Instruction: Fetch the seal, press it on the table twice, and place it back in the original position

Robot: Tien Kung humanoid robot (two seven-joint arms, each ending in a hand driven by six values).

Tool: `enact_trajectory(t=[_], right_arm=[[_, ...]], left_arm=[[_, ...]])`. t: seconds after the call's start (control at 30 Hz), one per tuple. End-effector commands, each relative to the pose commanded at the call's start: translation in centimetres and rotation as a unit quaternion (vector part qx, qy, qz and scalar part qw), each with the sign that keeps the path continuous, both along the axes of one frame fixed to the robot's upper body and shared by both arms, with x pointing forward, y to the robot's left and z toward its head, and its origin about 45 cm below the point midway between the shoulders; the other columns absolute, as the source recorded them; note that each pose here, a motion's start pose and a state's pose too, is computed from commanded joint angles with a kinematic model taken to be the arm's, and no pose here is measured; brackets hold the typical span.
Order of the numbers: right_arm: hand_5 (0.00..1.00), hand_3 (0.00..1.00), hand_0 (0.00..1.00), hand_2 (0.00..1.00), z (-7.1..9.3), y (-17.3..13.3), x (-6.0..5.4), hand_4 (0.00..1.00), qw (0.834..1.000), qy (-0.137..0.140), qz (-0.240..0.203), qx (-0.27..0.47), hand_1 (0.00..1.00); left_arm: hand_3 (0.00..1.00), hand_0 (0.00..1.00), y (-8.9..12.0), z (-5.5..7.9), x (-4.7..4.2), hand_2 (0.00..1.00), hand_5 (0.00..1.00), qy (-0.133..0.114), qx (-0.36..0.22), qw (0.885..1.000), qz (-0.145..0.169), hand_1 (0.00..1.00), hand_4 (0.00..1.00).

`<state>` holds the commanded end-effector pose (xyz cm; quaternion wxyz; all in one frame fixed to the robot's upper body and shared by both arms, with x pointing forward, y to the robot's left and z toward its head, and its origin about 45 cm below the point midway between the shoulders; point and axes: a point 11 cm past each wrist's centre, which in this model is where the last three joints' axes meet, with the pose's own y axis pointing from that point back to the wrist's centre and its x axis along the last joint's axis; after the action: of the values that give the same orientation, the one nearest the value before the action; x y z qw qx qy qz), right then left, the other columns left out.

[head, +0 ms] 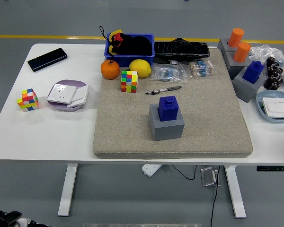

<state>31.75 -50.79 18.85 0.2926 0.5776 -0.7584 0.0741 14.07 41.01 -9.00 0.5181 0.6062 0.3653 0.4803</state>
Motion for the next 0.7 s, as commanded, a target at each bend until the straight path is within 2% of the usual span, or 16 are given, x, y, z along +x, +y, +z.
enact_trajectory(t=[0.3,0.7], right_arm=[[0.417,0.784,0.887,0.808,0.26,-0.06,0.1,0.943,1.0,-0.001,0.0,-0.003,0.833],[0.409,0.779,0.879,0.801,0.31,-0.14,0.06,0.933,1.0,-0.001,-0.002,-0.004,0.828]], left_arm=[[0.748,0.717,0.18,0.25,0.64,0.68,0.264,-0.009,0.0,1.0,0.0,0.691,0.678],[0.748,0.717,0.18,0.23,0.53,0.679,0.262,-0.004,0.001,1.0,-0.003,0.691,0.676]])
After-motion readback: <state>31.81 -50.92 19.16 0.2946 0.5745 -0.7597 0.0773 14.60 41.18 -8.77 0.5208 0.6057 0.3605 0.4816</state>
